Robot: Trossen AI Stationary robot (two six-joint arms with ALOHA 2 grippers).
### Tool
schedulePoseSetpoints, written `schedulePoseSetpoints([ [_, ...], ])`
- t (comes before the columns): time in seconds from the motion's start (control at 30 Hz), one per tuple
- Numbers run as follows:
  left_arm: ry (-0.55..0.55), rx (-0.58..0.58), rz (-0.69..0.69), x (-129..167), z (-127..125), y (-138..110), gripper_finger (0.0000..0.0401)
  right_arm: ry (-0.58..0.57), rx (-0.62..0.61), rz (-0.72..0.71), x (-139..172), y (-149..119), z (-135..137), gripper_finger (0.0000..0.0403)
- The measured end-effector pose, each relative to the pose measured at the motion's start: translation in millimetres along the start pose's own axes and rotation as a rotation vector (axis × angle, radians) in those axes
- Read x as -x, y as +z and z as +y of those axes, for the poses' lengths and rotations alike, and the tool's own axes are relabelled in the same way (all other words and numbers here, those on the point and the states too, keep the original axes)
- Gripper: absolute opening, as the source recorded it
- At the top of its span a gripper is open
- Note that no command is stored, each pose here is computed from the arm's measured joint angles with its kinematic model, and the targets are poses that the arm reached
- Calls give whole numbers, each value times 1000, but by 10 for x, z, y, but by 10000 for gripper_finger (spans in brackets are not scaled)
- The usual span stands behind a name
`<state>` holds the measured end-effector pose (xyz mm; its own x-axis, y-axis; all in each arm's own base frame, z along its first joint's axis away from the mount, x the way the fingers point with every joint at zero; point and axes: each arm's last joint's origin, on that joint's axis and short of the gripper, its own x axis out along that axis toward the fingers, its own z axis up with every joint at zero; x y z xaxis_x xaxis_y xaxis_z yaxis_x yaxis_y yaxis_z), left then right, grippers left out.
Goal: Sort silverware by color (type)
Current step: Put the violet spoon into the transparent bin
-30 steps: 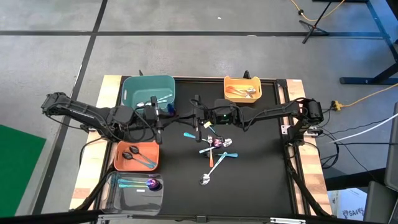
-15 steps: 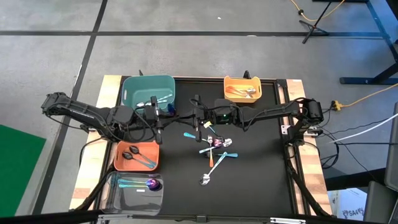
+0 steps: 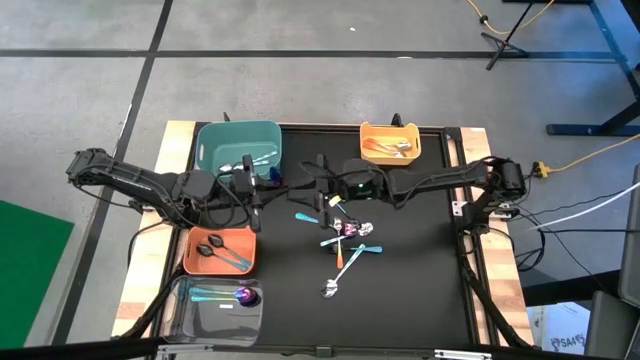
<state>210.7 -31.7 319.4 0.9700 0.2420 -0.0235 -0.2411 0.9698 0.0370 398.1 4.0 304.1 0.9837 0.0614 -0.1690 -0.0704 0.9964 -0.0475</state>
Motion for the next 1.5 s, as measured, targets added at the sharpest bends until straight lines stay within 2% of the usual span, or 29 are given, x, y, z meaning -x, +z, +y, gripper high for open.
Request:
schedulePoseSetpoints([
  [0.33, -8, 37, 6, 1, -4, -6, 16, -4, -14, 368, 672, 108, 24, 138],
  [0.43, -53, 114, 11, 2, -17, -9, 16, -76, 0, 492, 861, 81, 12, 138],
  [0.53, -137, 237, 54, 6, -42, -33, 16, -141, 20, 587, 999, 52, -1, 138],
  [0.67, -217, 442, 216, 44, -83, 2, 16, -159, 29, 653, 1059, 13, -3, 138],
  [0.93, -278, 649, 654, 346, -234, 217, 16, -158, 29, 657, 1058, 8, -1, 138],
  [1.2, -361, 806, 961, 579, -616, 148, 16, -158, 30, 657, 1058, 7, -1, 138],
  [1.33, -333, 871, 1160, 684, -840, 23, 16, -157, 30, 660, 1059, 4, -1, 138],
  [1.5, -311, 860, 1356, 782, -1103, -139, 16, -156, 30, 667, 1063, -1, 0, 138],
])
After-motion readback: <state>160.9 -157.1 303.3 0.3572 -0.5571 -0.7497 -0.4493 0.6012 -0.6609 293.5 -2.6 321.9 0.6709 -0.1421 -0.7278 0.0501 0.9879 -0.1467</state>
